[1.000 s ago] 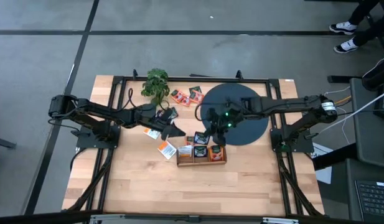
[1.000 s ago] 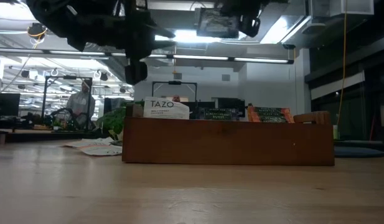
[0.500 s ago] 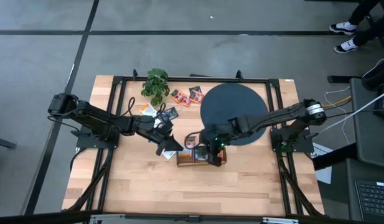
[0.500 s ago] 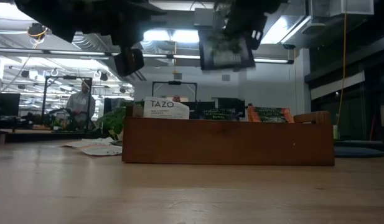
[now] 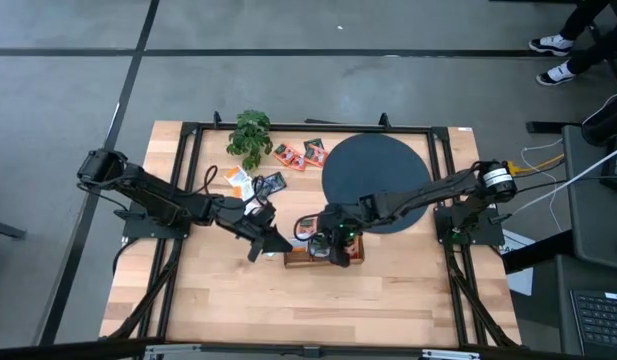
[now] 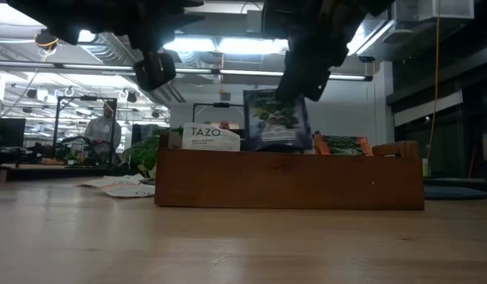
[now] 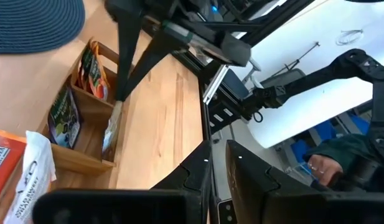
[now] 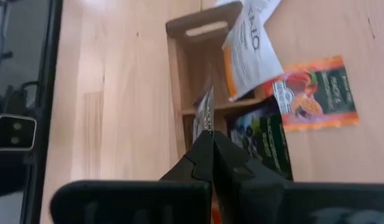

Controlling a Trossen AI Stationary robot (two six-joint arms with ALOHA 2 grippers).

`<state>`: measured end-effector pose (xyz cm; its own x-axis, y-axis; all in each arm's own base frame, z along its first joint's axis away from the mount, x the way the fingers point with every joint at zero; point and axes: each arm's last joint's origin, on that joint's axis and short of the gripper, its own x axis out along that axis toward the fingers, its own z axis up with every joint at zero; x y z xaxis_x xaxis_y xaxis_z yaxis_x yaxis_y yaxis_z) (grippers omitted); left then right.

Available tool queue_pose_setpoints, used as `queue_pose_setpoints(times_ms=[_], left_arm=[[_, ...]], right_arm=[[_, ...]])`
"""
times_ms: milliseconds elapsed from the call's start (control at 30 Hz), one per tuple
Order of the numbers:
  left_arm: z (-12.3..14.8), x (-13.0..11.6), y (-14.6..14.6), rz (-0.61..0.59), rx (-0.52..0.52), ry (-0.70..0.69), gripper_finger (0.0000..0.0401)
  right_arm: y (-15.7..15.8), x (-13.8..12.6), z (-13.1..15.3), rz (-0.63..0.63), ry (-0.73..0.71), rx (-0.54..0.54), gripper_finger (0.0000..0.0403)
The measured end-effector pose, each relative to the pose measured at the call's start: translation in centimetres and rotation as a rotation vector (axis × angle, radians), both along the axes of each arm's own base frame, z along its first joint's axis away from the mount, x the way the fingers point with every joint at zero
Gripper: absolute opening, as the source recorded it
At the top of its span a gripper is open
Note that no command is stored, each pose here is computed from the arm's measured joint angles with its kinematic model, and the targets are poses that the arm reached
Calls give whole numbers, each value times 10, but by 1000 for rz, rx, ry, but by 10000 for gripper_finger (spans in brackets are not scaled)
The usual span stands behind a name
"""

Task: Pick & Place Tea
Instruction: Put the purple tea bag into the middle section of the wooden organizer

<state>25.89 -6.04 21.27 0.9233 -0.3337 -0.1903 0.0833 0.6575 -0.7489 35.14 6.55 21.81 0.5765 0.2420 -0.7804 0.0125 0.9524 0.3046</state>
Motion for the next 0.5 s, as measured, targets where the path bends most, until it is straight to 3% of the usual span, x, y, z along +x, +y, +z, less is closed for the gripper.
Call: queue_pose_setpoints(times_ms=[500], left_arm=[[0,0,0,-1,0,0,43]], right_arm=[[-10,-6,-13,-18,42,-43,4]])
